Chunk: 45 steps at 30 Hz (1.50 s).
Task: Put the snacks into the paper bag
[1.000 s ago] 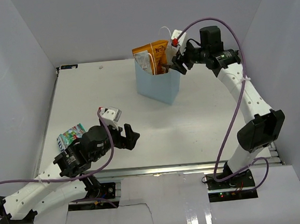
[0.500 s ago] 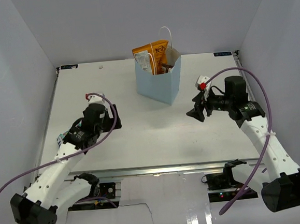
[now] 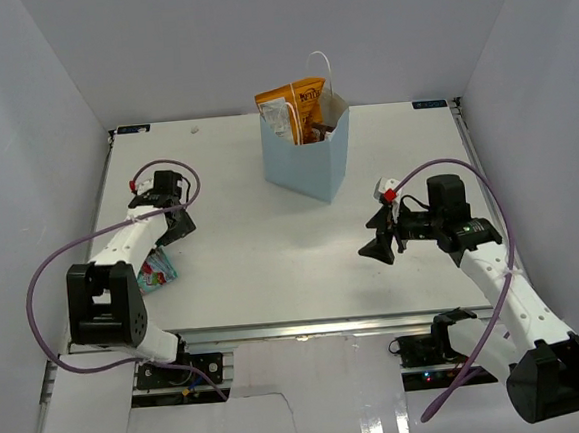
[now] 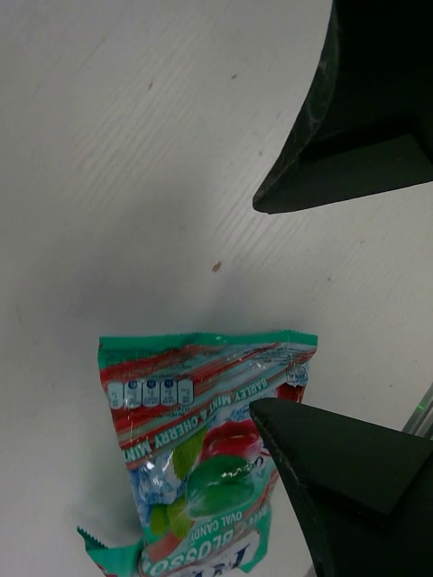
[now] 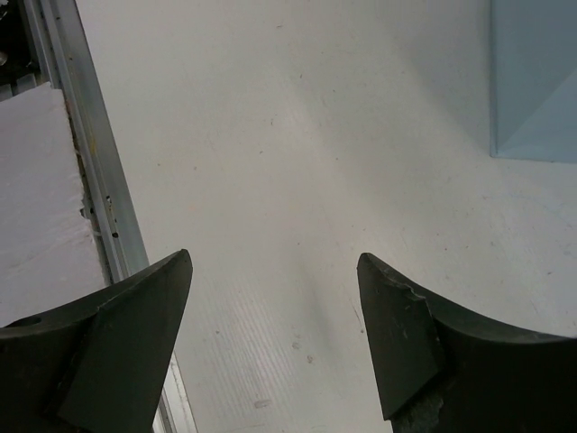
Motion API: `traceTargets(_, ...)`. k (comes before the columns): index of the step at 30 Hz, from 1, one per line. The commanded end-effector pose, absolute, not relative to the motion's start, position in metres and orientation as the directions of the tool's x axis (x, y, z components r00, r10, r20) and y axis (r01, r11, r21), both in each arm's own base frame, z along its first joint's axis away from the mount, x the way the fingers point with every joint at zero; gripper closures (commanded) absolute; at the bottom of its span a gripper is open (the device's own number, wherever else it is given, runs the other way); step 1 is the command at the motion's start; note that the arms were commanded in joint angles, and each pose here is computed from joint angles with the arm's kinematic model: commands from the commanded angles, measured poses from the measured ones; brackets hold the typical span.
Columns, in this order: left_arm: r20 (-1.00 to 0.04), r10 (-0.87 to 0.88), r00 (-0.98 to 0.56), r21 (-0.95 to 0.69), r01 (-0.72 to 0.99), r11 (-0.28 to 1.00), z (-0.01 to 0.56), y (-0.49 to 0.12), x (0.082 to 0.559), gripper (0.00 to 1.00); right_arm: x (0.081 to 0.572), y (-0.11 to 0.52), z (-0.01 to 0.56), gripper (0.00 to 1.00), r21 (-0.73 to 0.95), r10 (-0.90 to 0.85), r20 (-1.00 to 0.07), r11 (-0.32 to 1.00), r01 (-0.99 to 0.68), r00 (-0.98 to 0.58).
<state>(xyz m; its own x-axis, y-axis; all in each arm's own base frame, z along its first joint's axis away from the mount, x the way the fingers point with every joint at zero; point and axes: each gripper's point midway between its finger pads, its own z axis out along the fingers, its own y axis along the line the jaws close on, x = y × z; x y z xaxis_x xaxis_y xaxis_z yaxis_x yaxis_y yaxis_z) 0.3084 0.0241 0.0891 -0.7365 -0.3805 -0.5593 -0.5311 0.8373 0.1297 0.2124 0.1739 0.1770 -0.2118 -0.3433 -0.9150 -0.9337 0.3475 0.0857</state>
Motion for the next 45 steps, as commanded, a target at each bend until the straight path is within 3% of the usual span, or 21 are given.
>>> traceTargets(1,-0.588,-0.435,-0.682,0.217,-0.651,0.727,0.096,0.054,0.307,0.06,0.212,0.176,0.185,0.2,0.038,-0.326,-0.934,0.321,-0.946,-0.149)
traceTargets(6,-0.573,-0.477,-0.667,0.313,-0.715,0.625,0.082,0.079,0.304,0.06,0.21,0.176,0.19,0.2,0.019,-0.322,-0.938,0.318,-0.948,-0.127)
traceTargets(10,-0.548,-0.491,-0.677,0.335,-0.716,0.613,0.073,0.087,0.309,0.06,0.207,0.176,0.192,0.2,0.013,-0.317,-0.941,0.312,-0.95,-0.117)
traceTargets(13,-0.482,-0.533,-0.695,0.345,-0.71,0.614,0.053,0.092,0.306,0.13,0.206,0.177,0.193,0.2,0.011,-0.314,-0.943,0.308,-0.951,-0.112)
traceTargets(15,-0.439,-0.553,-0.708,0.351,-0.702,0.62,0.04,0.092,0.303,0.27,0.206,0.177,0.193,0.2,0.01,-0.314,-0.943,0.306,-0.952,-0.111)
traceTargets(20,-0.381,-0.588,-0.713,0.325,-0.699,0.637,0.024,0.087,0.298,0.43,0.205,0.177,0.194,0.2,0.003,-0.313,-0.944,0.306,-0.952,-0.104)
traceTargets(23,-0.374,-0.581,-0.723,0.3,-0.687,0.662,0.025,0.085,0.3,0.62,0.205,0.177,0.194,0.2,0.004,-0.314,-0.944,0.306,-0.952,-0.105)
traceTargets(25,-0.383,-0.559,-0.735,0.262,-0.667,0.697,0.033,0.081,0.305,0.81,0.206,0.176,0.194,0.2,0.003,-0.313,-0.944,0.307,-0.952,-0.104)
traceTargets(28,-0.374,-0.528,-0.762,0.132,-0.607,0.784,0.041,0.061,0.316,0.99,0.205,0.176,0.194,0.2,0.002,-0.313,-0.944,0.306,-0.952,-0.102)
traceTargets(31,-0.395,-0.501,-0.77,-0.096,-0.508,0.856,0.064,0.025,0.33,1.0,0.202,0.178,0.198,0.2,-0.013,-0.305,-0.949,0.287,-0.958,-0.078)
traceTargets(32,-0.44,-0.461,-0.771,-0.169,-0.433,0.886,0.082,0.013,0.337,1.0,0.199,0.179,0.2,0.2,-0.019,-0.298,-0.952,0.274,-0.962,-0.066)
traceTargets(36,-0.451,-0.362,-0.816,-0.496,-0.108,0.862,0.13,-0.063,0.334,1.0,0.187,0.182,0.209,0.2,-0.079,-0.273,-0.962,0.212,-0.974,0.019)
traceTargets(42,-0.475,-0.199,-0.857,-0.66,0.198,0.725,0.177,-0.148,0.299,1.0,0.148,0.187,0.21,0.18,-0.311,-0.221,-0.926,-0.01,-0.95,0.306)
traceTargets(45,-0.464,-0.111,-0.879,-0.696,0.284,0.659,0.183,-0.182,0.275,1.0,0.134,0.187,0.214,0.1,-0.495,-0.175,-0.846,-0.096,-0.864,0.504)
